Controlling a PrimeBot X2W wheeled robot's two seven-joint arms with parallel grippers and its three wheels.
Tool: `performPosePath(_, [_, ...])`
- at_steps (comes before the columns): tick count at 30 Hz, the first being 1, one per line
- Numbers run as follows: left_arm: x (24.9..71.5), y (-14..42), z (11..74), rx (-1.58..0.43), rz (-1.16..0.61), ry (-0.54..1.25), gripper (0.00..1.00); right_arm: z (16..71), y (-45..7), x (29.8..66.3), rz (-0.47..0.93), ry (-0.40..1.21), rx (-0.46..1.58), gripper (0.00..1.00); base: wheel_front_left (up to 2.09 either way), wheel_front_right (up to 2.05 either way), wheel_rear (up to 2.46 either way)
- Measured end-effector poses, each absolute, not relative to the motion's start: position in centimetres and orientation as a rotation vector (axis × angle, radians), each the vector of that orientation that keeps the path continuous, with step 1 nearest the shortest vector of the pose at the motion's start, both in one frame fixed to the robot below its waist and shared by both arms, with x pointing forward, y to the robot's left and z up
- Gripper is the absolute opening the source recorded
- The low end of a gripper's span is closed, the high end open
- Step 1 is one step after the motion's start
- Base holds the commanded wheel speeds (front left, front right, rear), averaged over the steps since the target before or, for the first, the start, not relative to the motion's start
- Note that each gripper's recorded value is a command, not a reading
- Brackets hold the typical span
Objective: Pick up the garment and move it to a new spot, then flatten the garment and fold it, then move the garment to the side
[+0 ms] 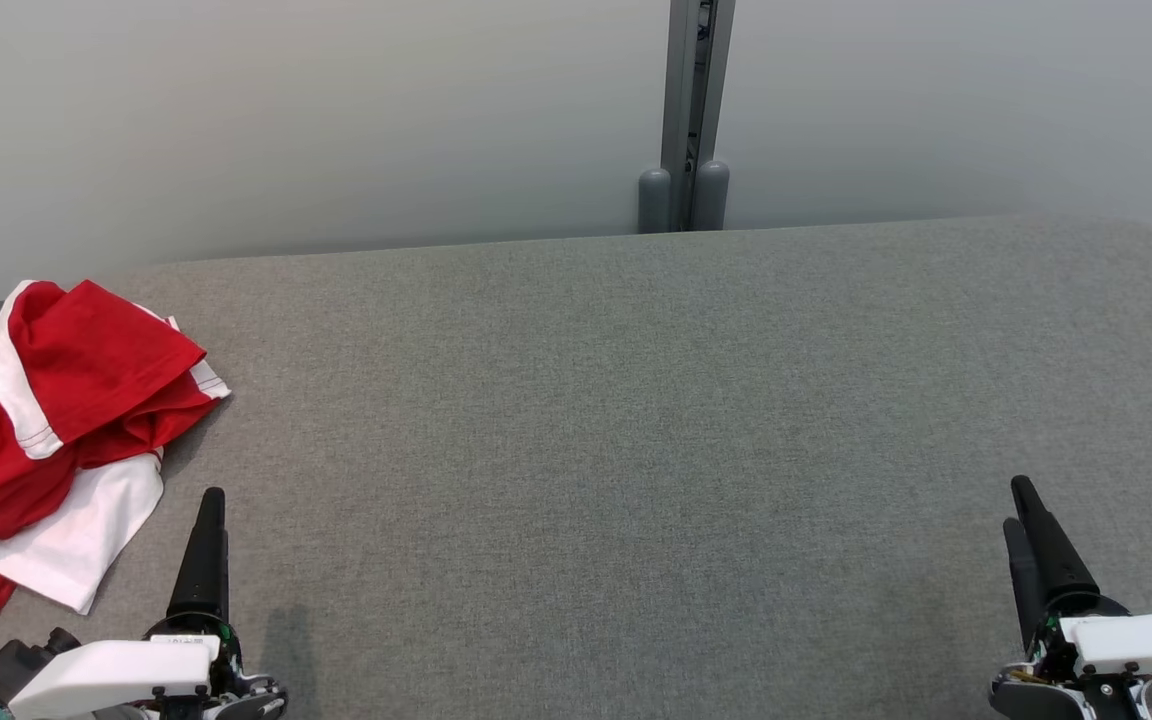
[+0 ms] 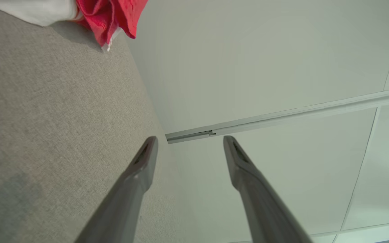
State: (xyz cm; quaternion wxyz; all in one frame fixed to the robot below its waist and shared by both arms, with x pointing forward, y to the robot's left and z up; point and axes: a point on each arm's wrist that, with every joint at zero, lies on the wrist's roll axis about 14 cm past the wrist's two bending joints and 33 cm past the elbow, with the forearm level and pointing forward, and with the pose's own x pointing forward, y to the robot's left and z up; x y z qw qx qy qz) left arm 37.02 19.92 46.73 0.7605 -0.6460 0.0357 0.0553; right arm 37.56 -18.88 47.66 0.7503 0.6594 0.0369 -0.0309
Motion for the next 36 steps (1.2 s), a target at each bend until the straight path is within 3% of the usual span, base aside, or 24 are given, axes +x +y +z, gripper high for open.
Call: performPosePath(36, [36.1, 20.2, 45.6, -0.738, 0.136, 0.125, 1.0, 47.6, -18.2, 37.7, -0.038, 0.074, 0.837, 1.0, 0.0, 0.0, 0.0])
